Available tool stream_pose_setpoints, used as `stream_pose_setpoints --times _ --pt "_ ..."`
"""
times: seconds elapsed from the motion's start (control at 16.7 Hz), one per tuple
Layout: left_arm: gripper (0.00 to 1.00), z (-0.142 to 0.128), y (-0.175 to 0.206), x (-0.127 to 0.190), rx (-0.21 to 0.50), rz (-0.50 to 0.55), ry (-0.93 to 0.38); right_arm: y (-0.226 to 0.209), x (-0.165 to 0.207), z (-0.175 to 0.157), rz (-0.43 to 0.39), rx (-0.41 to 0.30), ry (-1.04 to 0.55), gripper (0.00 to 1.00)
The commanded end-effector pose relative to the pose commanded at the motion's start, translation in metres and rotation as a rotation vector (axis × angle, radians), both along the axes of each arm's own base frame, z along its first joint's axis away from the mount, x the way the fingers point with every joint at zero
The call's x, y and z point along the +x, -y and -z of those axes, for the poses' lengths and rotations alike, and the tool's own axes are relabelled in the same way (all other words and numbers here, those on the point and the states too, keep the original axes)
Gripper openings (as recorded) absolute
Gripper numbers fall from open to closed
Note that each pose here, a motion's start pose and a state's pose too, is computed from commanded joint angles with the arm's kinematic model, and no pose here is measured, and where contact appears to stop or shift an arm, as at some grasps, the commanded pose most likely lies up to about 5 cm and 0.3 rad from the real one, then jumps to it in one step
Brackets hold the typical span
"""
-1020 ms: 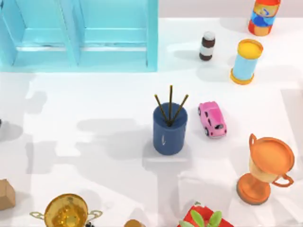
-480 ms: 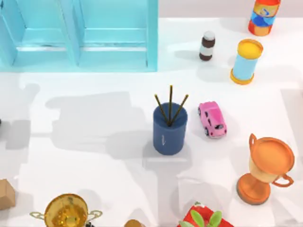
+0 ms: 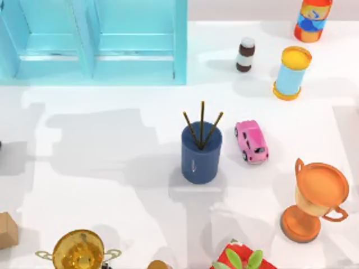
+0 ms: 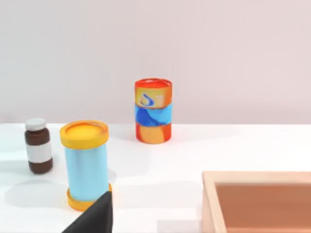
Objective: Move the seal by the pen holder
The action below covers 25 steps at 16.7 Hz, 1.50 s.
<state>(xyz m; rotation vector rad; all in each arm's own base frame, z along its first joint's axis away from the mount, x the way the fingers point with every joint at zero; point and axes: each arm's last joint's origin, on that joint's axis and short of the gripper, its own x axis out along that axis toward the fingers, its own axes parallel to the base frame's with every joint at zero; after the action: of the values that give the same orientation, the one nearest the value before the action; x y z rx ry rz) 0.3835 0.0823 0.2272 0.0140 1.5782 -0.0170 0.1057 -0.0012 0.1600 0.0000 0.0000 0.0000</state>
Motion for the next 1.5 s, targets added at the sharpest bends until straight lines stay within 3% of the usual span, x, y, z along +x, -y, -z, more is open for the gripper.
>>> stream_pose_setpoints --times 0.36,0.66,1.44,1.5 --pt "1.00 0.070 -0.001 0.000 0.002 0.000 0.011 0.000 0.000 0.000 0.000 0.000 0.000 1.00" --pt "1.00 0.078 -0.001 -0.002 0.001 0.000 0.007 0.000 0.000 0.000 0.000 0.000 0.000 1.00" --pt "0.02 0.078 -0.001 -0.002 0.001 0.000 0.007 0.000 0.000 0.000 0.000 0.000 0.000 1.00" --pt "0.00 0.078 -0.001 -0.002 0.001 0.000 0.007 0.000 0.000 0.000 0.000 0.000 0.000 1.00"
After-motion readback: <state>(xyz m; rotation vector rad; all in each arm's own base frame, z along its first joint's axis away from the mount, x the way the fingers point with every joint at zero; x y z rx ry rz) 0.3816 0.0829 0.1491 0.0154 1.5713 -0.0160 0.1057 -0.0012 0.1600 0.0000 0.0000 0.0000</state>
